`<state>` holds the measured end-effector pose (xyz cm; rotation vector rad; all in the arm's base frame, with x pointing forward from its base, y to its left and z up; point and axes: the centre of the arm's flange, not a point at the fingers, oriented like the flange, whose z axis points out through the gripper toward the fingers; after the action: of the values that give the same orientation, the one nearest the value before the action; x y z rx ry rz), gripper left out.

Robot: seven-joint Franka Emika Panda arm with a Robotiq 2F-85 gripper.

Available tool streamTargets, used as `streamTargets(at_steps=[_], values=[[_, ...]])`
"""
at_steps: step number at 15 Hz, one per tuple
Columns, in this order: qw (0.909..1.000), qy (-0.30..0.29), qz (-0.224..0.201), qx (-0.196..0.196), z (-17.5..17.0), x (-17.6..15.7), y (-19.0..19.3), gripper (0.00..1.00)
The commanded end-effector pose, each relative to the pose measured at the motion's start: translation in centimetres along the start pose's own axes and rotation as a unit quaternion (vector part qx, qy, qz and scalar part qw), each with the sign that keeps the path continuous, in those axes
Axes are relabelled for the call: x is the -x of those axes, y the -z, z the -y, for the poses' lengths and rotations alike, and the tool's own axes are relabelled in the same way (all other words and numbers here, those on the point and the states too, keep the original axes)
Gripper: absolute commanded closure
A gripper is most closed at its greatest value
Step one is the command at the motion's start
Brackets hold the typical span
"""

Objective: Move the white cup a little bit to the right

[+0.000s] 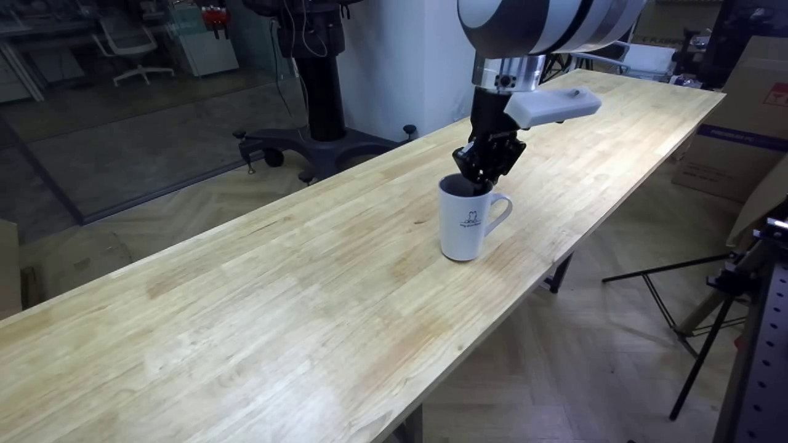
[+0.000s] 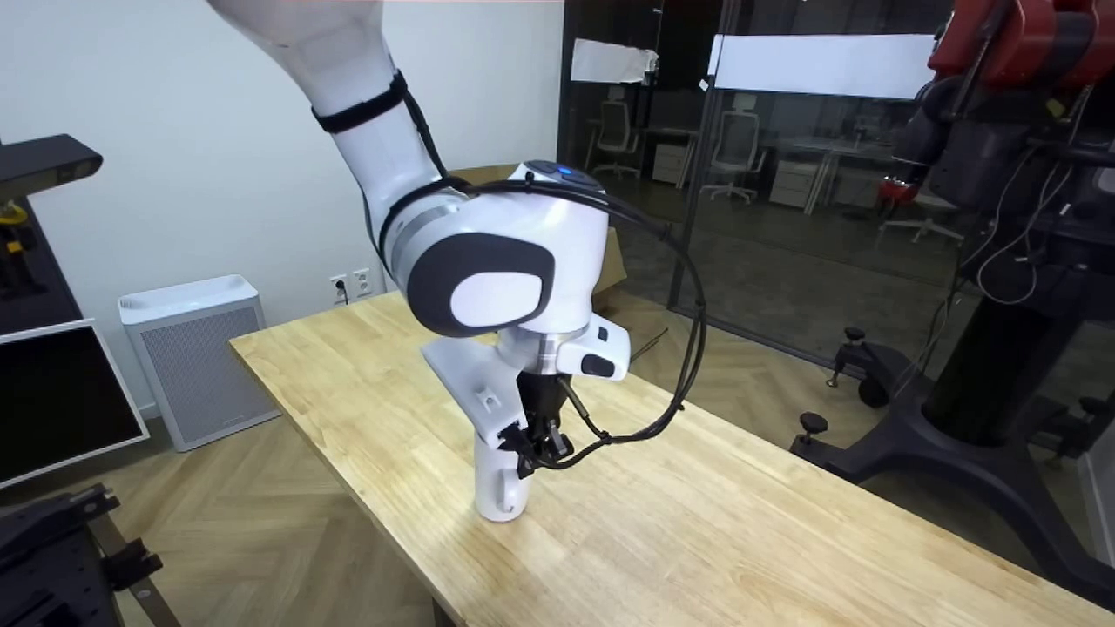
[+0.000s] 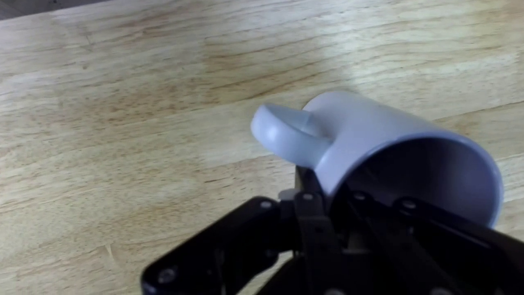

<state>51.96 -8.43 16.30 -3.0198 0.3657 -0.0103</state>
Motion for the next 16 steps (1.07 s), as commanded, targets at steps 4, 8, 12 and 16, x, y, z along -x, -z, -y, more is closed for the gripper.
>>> streamTargets(at_steps=[4,8,12,16], values=[[0.9997,-0.014,-0.015,0.015,1.3,-1.2,-0.3,0.97],[0.9995,-0.016,-0.019,0.02,1.7,-1.2,-0.3,0.64],[0.999,-0.014,-0.027,0.032,2.7,-0.9,-0.2,0.38],[0.998,-0.007,-0.041,0.048,3.9,0.0,0.7,0.12]])
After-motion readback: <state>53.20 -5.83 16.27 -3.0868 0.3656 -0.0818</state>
